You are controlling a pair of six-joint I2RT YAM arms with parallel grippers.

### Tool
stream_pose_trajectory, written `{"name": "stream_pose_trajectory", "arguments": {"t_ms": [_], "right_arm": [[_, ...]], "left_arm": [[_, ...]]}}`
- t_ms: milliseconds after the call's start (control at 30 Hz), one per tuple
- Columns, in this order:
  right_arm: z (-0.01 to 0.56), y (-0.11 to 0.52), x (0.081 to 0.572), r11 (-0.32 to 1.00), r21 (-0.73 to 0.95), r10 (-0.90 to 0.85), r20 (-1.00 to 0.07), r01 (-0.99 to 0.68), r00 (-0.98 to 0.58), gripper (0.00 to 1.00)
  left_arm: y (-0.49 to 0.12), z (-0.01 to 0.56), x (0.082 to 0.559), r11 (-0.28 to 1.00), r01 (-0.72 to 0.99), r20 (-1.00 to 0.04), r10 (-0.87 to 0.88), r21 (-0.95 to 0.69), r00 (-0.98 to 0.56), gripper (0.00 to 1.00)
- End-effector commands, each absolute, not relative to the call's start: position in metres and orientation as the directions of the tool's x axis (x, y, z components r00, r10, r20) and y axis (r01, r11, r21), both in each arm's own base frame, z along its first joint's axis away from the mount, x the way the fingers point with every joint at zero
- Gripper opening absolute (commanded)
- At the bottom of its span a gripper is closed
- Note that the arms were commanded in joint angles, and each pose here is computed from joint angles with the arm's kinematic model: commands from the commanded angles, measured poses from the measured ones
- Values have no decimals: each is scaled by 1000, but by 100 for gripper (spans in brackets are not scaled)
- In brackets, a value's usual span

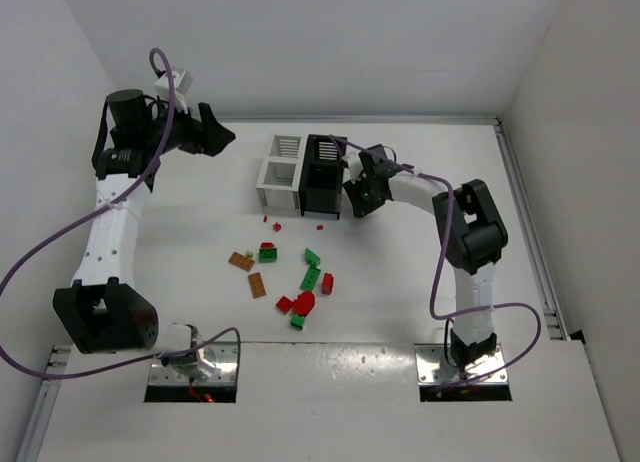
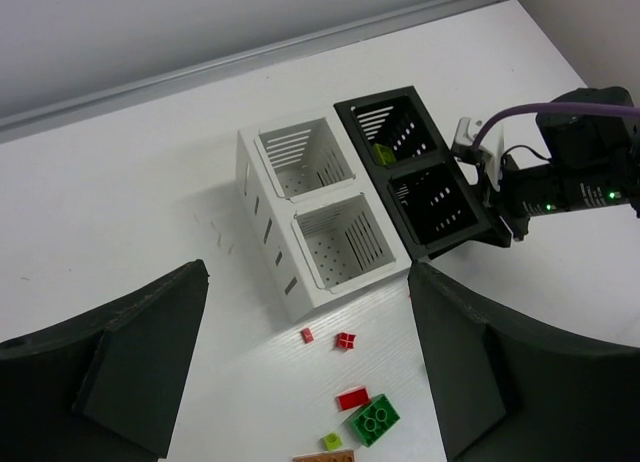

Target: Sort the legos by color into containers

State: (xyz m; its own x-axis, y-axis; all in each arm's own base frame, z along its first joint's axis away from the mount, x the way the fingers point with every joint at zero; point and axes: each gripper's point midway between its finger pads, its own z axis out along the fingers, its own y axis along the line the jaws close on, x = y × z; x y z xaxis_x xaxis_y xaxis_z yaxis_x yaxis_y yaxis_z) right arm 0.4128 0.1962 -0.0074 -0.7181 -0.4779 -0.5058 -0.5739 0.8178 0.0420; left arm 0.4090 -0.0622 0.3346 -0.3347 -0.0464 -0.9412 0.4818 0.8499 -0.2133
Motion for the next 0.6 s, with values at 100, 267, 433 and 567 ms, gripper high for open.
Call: {"name": "stream_pose_trajectory", "arguments": {"t_ms": [100, 267, 433, 567], "right_arm": [[-25, 194, 391, 816, 42, -507, -428, -577, -748, 35], [-30, 187, 382, 826, 32, -504, -404, -563, -763, 35], [-29, 183, 382, 836, 16, -497, -401, -549, -769, 35], [-31, 181, 377, 836, 19, -500, -383, -548, -776, 33]], "left_arm": [[-56, 346, 404, 851, 491, -955, -41, -189, -295, 88], [-56, 345, 404, 851, 493, -956, -33, -180, -291, 88], [-56, 345, 404, 851, 493, -956, -33, -180, -291, 88], [-56, 345, 404, 851, 493, -956, -33, -180, -291, 88]]}}
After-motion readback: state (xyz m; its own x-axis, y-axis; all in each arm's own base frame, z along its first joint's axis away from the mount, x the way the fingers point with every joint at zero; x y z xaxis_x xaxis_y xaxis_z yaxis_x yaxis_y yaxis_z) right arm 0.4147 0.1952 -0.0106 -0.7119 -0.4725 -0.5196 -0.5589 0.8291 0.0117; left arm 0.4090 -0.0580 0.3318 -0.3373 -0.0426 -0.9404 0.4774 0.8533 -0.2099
